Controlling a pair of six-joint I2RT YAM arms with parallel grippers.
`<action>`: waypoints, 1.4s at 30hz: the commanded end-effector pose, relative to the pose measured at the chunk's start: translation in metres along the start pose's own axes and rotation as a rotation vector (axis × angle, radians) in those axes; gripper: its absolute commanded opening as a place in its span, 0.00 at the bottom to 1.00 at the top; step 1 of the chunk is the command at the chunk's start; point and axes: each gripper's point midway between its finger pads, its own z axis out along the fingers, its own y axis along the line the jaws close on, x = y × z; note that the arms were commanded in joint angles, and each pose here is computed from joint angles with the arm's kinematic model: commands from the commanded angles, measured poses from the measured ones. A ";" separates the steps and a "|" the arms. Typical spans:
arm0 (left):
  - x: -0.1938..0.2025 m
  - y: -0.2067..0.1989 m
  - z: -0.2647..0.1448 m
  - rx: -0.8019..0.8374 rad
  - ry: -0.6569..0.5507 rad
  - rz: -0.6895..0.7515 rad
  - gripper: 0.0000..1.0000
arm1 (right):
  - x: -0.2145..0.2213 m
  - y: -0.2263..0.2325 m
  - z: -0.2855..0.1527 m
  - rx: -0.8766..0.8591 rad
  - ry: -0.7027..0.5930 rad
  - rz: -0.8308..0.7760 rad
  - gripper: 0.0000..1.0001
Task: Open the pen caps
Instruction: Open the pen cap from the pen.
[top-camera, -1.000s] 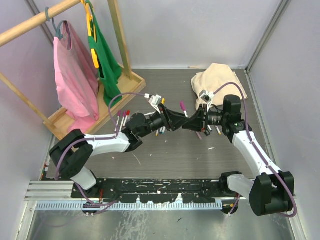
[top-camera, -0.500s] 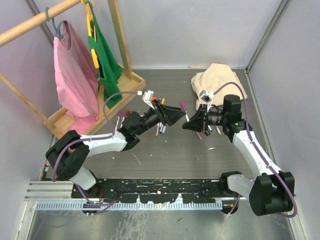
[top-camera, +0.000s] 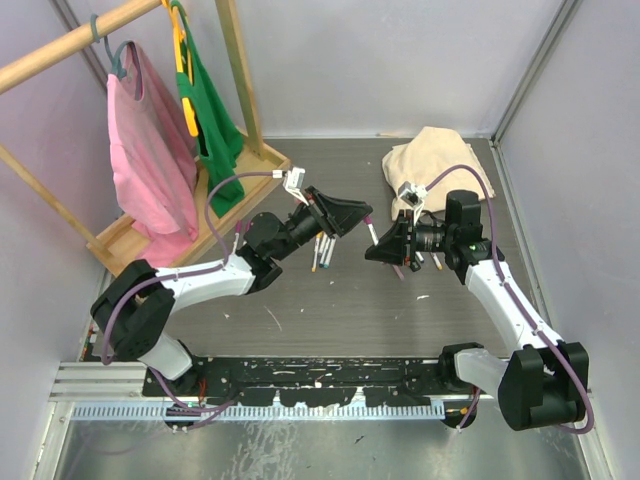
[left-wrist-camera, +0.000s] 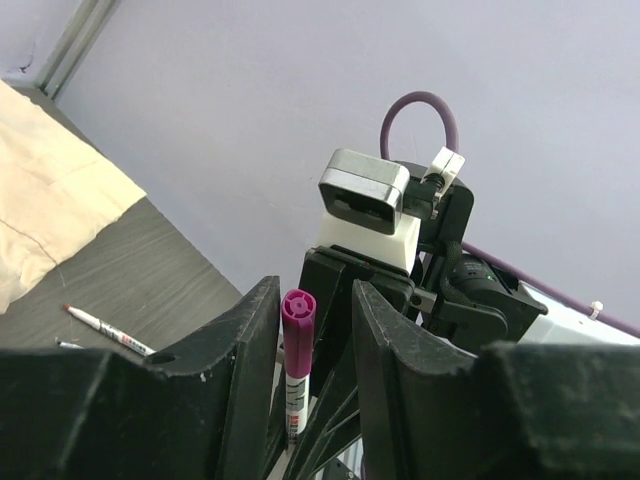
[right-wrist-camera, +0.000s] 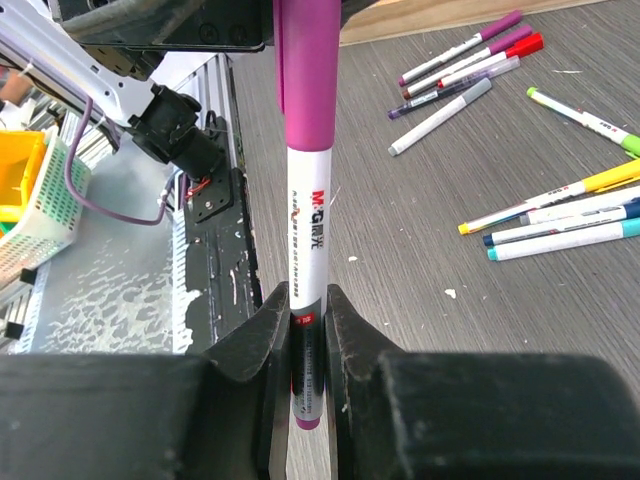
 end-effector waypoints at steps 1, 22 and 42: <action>-0.015 -0.013 0.008 0.038 -0.033 0.001 0.35 | -0.021 0.004 -0.001 0.004 -0.021 -0.097 0.01; -0.007 -0.011 0.015 0.048 0.011 -0.023 0.05 | -0.021 -0.001 -0.003 0.046 -0.018 -0.121 0.01; -0.206 0.009 0.009 -0.087 -0.455 0.103 0.00 | -0.012 -0.056 -0.011 0.318 0.067 -0.108 0.01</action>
